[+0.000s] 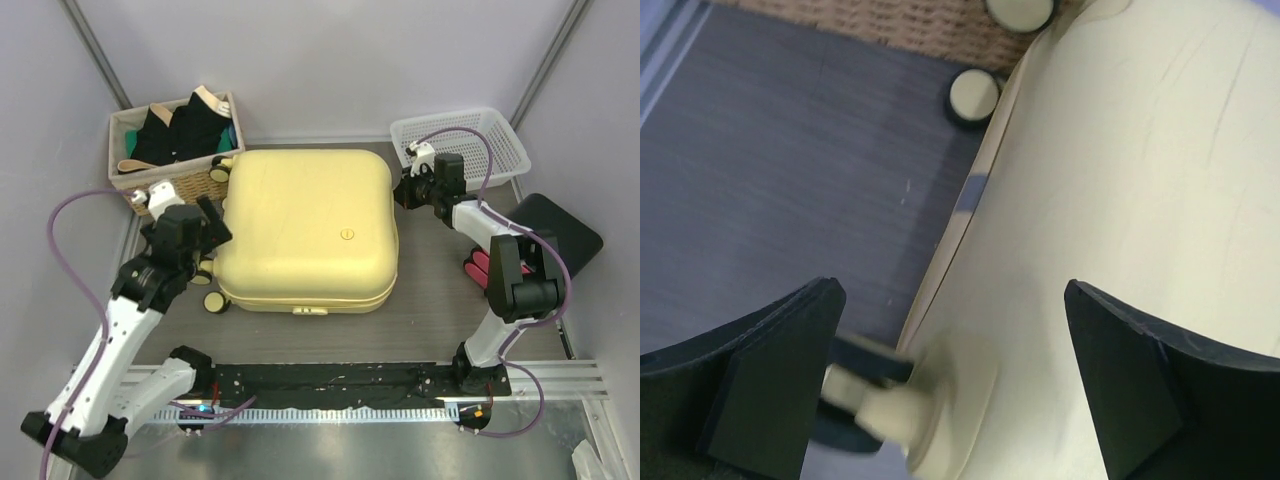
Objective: Open, take out, and arrange the luggage
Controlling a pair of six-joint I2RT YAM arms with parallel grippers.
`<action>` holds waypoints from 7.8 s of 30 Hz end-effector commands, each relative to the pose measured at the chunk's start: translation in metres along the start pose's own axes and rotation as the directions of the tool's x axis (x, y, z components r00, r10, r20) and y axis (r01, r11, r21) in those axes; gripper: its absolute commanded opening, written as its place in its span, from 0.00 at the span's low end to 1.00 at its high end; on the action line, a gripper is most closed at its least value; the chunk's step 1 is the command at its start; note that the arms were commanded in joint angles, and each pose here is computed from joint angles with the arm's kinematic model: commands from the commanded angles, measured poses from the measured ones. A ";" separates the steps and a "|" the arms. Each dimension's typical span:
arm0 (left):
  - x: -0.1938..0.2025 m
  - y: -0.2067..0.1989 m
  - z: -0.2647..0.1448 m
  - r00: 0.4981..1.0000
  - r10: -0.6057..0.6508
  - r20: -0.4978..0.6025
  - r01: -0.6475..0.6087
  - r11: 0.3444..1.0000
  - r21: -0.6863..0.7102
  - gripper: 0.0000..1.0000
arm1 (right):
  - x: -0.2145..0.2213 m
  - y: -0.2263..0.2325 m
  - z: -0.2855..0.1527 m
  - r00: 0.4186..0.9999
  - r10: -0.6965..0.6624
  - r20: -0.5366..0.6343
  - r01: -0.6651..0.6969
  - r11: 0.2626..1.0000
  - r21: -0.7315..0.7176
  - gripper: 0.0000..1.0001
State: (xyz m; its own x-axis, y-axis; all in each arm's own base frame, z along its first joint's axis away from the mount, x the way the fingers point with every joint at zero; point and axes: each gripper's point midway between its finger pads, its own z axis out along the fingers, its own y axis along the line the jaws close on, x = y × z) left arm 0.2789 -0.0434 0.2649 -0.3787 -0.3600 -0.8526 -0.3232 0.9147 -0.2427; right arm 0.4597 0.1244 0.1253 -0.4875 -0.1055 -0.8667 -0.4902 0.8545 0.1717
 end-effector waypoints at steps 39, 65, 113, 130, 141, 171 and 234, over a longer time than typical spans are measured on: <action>0.079 0.046 0.060 0.688 -0.714 -0.130 0.716 0.697 -0.037 0.09 | -0.051 0.016 -0.036 0.971 0.029 0.238 -0.048 0.996 0.073 0.01; 0.022 0.089 0.160 0.841 -0.497 -0.213 0.518 0.854 0.051 0.00 | -0.070 -0.001 -0.044 0.894 -0.404 0.194 0.364 0.907 0.212 0.01; 0.013 0.072 0.198 0.918 -0.279 -0.280 0.298 0.954 0.025 0.00 | -0.058 0.123 -0.006 0.850 -0.360 0.384 0.511 0.738 -0.441 0.01; 0.010 0.068 0.182 0.923 -0.265 -0.281 0.288 0.956 0.045 0.00 | -0.105 0.138 0.055 0.863 -0.263 0.431 0.477 0.706 -0.524 0.01; -0.024 0.047 0.135 0.936 -0.300 -0.185 0.328 0.933 0.149 0.00 | -0.161 0.104 0.022 0.892 -0.151 0.426 0.327 0.868 -0.375 0.75; -0.165 -0.060 0.011 0.901 -0.434 -0.003 0.358 0.740 0.570 0.00 | -0.184 0.221 -0.160 0.911 -0.162 0.380 0.207 0.975 -0.081 1.00; -0.206 -0.102 0.063 0.910 -0.409 0.067 0.313 0.784 0.535 0.31 | -0.175 0.323 -0.127 0.494 -0.860 -0.129 0.684 0.293 0.668 0.79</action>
State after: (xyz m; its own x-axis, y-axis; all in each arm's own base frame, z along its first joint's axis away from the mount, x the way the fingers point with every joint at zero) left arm 0.4634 -0.0514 0.3627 -0.2815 -0.7890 -0.5461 -0.1202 0.5937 -0.7957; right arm 0.2414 0.4206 0.3451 0.2984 -0.8568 -0.4206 -0.1656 0.3875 -0.9069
